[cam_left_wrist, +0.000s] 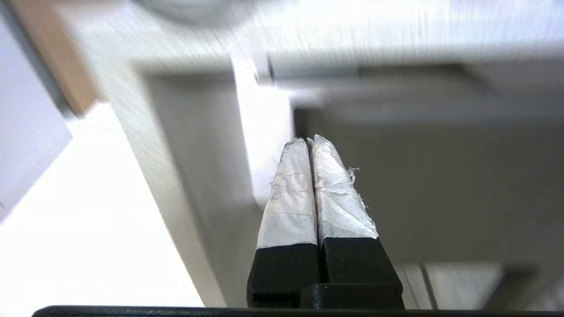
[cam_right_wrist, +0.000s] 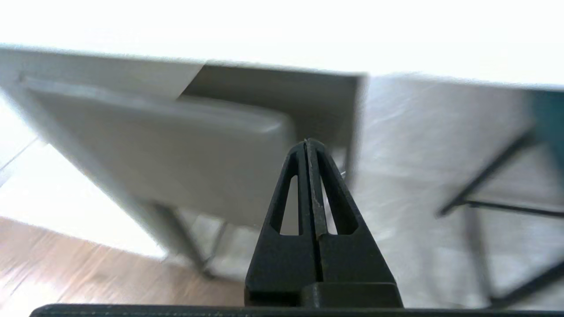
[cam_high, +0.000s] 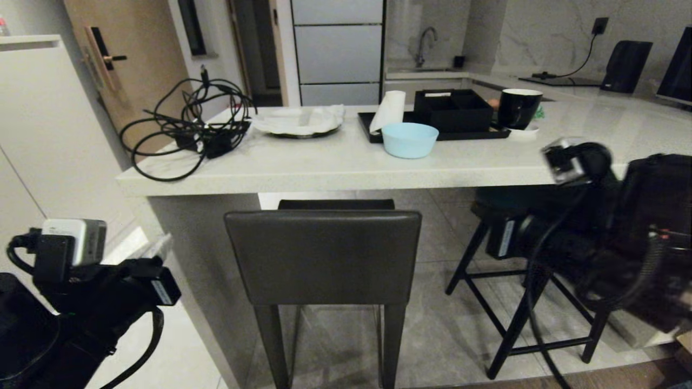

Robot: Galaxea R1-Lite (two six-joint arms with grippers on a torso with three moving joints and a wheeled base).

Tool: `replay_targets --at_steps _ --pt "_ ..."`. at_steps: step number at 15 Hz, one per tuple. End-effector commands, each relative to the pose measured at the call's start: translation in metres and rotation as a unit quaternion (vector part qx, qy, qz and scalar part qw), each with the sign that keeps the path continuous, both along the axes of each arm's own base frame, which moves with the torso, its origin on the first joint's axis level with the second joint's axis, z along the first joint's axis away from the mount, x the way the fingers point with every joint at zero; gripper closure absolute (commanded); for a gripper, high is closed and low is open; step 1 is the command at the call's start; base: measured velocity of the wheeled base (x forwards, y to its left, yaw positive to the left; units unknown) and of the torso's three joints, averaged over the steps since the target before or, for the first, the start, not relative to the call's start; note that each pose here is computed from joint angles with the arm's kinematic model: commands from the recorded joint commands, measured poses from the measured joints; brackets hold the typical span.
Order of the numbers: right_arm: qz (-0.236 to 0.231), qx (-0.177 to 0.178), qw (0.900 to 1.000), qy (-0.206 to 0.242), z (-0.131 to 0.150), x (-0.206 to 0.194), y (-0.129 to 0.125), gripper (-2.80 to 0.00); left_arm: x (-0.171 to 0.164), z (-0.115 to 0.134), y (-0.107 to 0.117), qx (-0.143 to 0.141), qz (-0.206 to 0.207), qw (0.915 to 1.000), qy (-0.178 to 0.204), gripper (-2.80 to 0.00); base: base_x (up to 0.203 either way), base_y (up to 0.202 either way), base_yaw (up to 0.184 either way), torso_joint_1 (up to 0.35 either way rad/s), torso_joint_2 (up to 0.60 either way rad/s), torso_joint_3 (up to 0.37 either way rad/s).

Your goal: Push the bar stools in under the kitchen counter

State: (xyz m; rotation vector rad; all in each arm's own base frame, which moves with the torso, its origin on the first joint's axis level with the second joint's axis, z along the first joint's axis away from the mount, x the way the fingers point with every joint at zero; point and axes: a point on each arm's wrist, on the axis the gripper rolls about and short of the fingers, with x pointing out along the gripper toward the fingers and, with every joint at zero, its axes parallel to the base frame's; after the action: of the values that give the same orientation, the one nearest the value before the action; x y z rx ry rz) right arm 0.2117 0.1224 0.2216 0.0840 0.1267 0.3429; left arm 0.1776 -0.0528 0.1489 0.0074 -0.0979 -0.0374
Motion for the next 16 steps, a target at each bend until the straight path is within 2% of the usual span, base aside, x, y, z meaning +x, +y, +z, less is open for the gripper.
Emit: replay_targets --at_steps 1,2,3,5,7,9,12,14,16 --pt "-0.059 -0.004 0.996 -0.073 0.037 -0.039 -0.050 0.00 -0.030 0.030 0.014 -0.020 0.013 0.9969 -0.074 0.00 0.000 0.000 0.000 0.000 0.00 0.000" --pt "-0.093 -0.032 0.991 -0.093 0.042 -0.049 -0.067 0.00 -0.040 0.038 0.018 -0.021 0.018 0.9962 -0.083 0.00 0.000 0.000 0.000 0.000 0.00 0.000" --pt "-0.115 -0.045 0.986 -0.110 0.046 -0.060 -0.078 0.00 -0.051 0.045 0.023 -0.023 0.022 0.9955 -0.089 0.00 0.000 0.000 0.000 0.000 0.00 0.000" --pt "-0.152 -0.051 0.977 -0.138 0.050 -0.085 -0.096 0.00 -0.077 0.063 0.032 -0.026 0.029 0.9942 -0.100 0.00 0.000 0.000 0.000 0.000 0.00 0.000" --pt "-0.178 -0.050 0.969 -0.162 0.049 -0.109 -0.108 0.00 -0.098 0.078 0.045 -0.025 0.068 0.9908 -0.114 0.00 0.000 0.000 0.000 0.000 0.00 0.000" --pt "-0.199 -0.050 0.963 -0.178 0.041 -0.132 -0.115 0.00 -0.121 0.085 0.051 -0.025 0.078 0.9869 -0.139 0.00 0.000 0.000 0.000 0.000 0.00 0.000" --pt "-0.222 -0.052 0.956 -0.185 0.026 -0.164 -0.122 0.00 -0.159 0.084 0.056 -0.022 0.093 0.9842 -0.149 0.00 0.000 0.000 0.000 0.000 0.00 0.000" --pt "-0.236 -0.057 0.953 -0.182 0.012 -0.184 -0.125 0.00 -0.186 0.070 0.058 -0.019 0.103 0.9851 -0.136 0.00 0.000 0.000 0.000 0.000 0.00 0.000" --pt "-0.230 -0.062 0.955 -0.175 -0.005 -0.208 -0.125 0.00 -0.204 0.052 0.058 -0.021 0.125 0.9849 -0.118 0.00 0.000 0.000 0.000 0.000 0.00 0.000"
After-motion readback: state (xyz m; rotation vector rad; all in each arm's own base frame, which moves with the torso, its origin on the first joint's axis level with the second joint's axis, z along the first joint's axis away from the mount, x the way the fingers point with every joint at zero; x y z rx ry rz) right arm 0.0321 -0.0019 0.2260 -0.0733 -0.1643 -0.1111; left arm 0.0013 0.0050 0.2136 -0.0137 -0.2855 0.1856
